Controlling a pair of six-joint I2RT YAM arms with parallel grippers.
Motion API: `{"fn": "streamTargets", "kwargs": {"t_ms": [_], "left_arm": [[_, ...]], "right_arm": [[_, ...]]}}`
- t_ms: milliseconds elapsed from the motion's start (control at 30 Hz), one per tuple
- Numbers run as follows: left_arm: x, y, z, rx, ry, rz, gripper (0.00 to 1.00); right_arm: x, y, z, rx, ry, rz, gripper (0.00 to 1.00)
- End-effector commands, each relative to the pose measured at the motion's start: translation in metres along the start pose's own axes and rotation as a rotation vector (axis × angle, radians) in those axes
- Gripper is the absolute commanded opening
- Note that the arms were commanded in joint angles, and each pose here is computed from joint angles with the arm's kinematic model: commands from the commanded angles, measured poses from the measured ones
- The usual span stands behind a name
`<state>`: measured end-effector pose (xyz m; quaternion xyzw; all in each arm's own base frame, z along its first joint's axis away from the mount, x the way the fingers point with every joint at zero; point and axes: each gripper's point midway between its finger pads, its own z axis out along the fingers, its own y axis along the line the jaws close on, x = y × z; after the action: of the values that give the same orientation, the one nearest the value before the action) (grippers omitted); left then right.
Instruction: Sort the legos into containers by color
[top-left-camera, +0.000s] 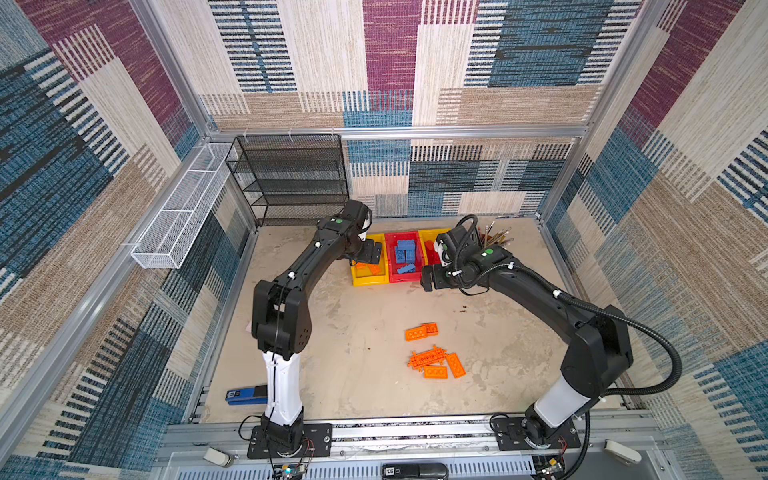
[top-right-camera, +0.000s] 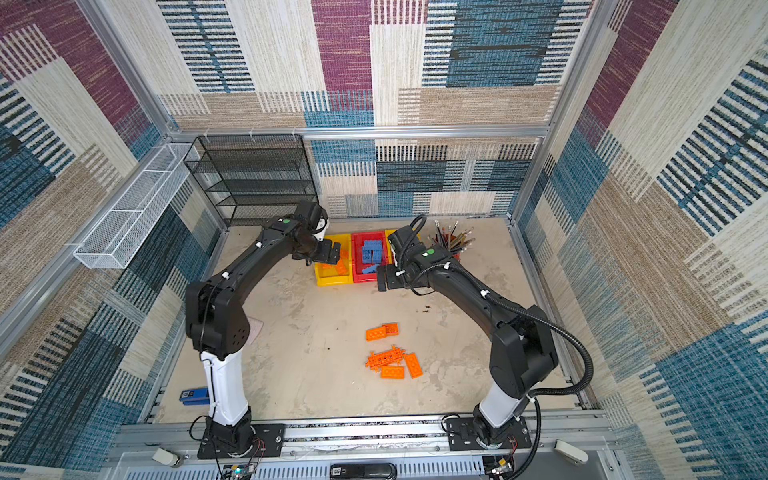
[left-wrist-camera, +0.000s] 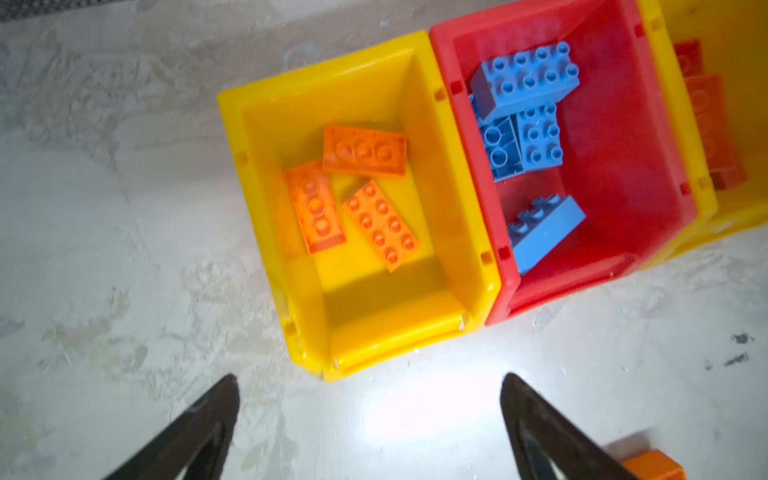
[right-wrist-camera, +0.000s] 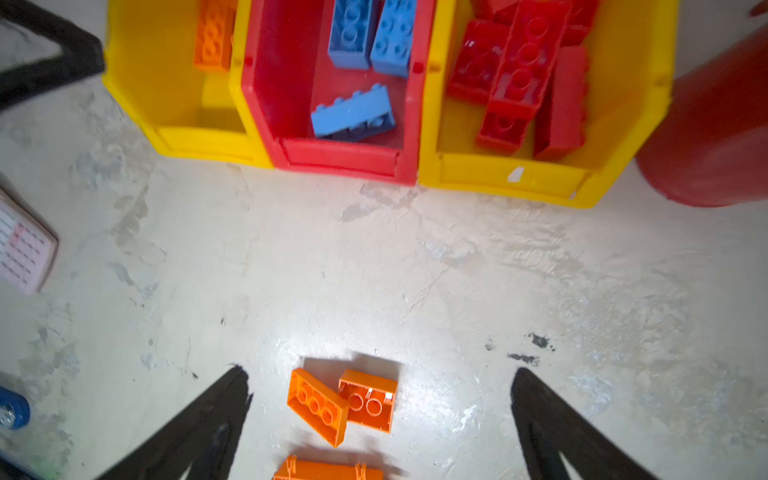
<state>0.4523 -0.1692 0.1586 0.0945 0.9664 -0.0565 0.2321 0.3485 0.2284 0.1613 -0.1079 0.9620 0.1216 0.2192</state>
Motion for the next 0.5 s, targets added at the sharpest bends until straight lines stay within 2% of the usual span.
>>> {"fn": "streamTargets", "kwargs": {"t_ms": [0, 233, 467], "left_arm": [[0.01, 0.0, -0.018, 0.023, -0.072, -0.06, 0.99], [0.088, 0.023, -0.056, -0.02, -0.103, -0.146, 0.99], [0.149, 0.031, -0.075, -0.001, -0.12, -0.212, 0.99]], "right_arm": [[0.021, 0.011, 0.009, 0.02, 0.058, -0.045, 0.99], [0.071, 0.051, 0.035, -0.009, 0.169, -0.039, 0.99], [0.111, 0.075, 0.044, -0.056, 0.23, -0.022, 1.0]]}}
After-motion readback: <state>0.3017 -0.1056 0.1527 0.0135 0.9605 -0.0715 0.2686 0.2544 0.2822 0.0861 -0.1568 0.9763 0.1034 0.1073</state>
